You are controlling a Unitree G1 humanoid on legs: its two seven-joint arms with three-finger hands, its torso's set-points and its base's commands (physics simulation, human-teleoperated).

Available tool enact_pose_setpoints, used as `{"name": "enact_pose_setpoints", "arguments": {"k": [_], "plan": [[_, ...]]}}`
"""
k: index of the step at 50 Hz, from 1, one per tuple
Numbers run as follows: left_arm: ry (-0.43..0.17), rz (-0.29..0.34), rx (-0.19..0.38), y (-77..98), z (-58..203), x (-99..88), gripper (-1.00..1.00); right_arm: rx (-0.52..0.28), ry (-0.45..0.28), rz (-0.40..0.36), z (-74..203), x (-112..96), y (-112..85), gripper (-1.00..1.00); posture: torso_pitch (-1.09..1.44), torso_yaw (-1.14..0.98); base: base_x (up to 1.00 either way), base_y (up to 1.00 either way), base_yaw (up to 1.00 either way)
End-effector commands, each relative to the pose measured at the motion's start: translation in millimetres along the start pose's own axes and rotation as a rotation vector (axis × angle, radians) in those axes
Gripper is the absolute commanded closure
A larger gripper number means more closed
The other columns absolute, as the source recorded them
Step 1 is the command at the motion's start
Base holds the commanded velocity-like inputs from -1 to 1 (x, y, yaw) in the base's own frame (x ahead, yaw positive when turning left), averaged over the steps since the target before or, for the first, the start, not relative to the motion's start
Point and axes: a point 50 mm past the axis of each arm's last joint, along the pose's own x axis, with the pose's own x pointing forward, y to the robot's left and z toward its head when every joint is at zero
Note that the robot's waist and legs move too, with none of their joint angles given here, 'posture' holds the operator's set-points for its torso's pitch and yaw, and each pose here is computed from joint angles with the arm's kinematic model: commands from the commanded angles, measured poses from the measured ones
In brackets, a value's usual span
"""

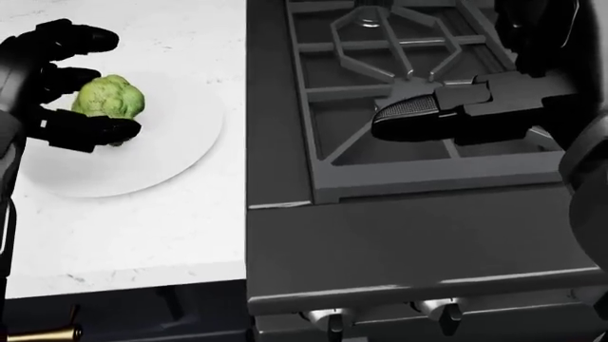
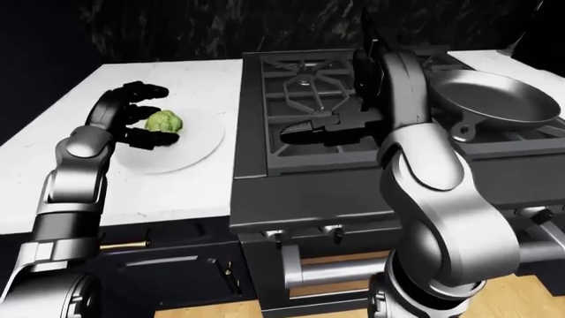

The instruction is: Pick the broccoli from the plate and place it in the pan.

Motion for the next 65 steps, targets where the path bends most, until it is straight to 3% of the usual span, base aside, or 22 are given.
{"name": "enact_pose_setpoints", "arguments": {"k": [1, 6, 14, 22, 26, 29, 39, 41, 49, 55, 58, 65], "plan": [[-0.038, -0.001, 0.011, 2.9, 9.7, 1.0, -0.22, -0.005, -0.078, -0.012, 13.6, -1.9, -1.6, -1.00, 0.00, 0.00, 0.00, 0.00, 0.00], [-0.037, 0.000, 0.027, 1.4, 8.3, 0.9, -0.21, -0.005, -0.077, -0.012, 13.8, -1.6, -1.5, -1.00, 0.00, 0.00, 0.00, 0.00, 0.00], [-0.030, 0.006, 0.105, -4.8, -3.2, 1.8, -0.22, -0.005, -0.078, -0.012, 14.4, -2.7, -1.0, -1.00, 0.00, 0.00, 0.00, 0.00, 0.00], [-0.033, 0.015, 0.124, -5.8, -3.7, 3.1, -0.12, -0.005, -0.078, -0.012, 13.5, -2.4, -1.3, -1.00, 0.00, 0.00, 0.00, 0.00, 0.00], [-0.030, 0.021, 0.116, -5.4, -6.2, 4.1, -0.03, -0.005, -0.079, -0.012, 14.0, -3.1, -1.1, -1.00, 0.00, 0.00, 0.00, 0.00, 0.00], [-0.028, 0.025, 0.109, -4.3, -3.3, 3.7, 0.32, -0.005, -0.078, -0.012, 13.6, -3.0, -1.0, -1.00, 0.00, 0.00, 0.00, 0.00, 0.00], [-0.031, 0.040, 0.087, -1.2, -2.4, 5.1, 0.57, -0.005, -0.077, -0.011, 13.8, -2.3, -0.7, -1.00, 0.00, 0.00, 0.00, 0.00, 0.00], [-0.031, 0.044, 0.082, -0.5, -2.2, 5.4, 0.72, -0.005, -0.077, -0.011, 14.2, -2.6, -0.6, -1.00, 0.00, 0.00, 0.00, 0.00, 0.00], [-0.041, 0.061, 0.047, 2.7, 0.4, 7.2, 0.75, -0.007, -0.075, -0.010, 12.4, -1.8, -0.3, -1.00, 0.00, 0.00, 0.00, 0.00, 0.00], [-0.048, 0.071, 0.017, 7.6, 8.2, 6.8, 1.00, -0.008, -0.074, -0.012, 13.0, -1.1, -0.4, -1.00, 0.00, 0.00, 0.00, 0.00, 0.00], [-0.060, 0.067, -0.027, 10.9, 15.6, 5.5, 1.00, -0.010, -0.076, -0.014, 15.1, -1.5, -0.7, -1.00, 0.00, 0.00, 0.00, 0.00, 0.00], [-0.081, 0.064, -0.056, 18.0, 30.2, 2.0, 1.00, -0.013, -0.076, -0.021, 18.2, -3.0, -1.6, -1.00, 0.00, 0.00, 0.00, 0.00, 0.00]]}}
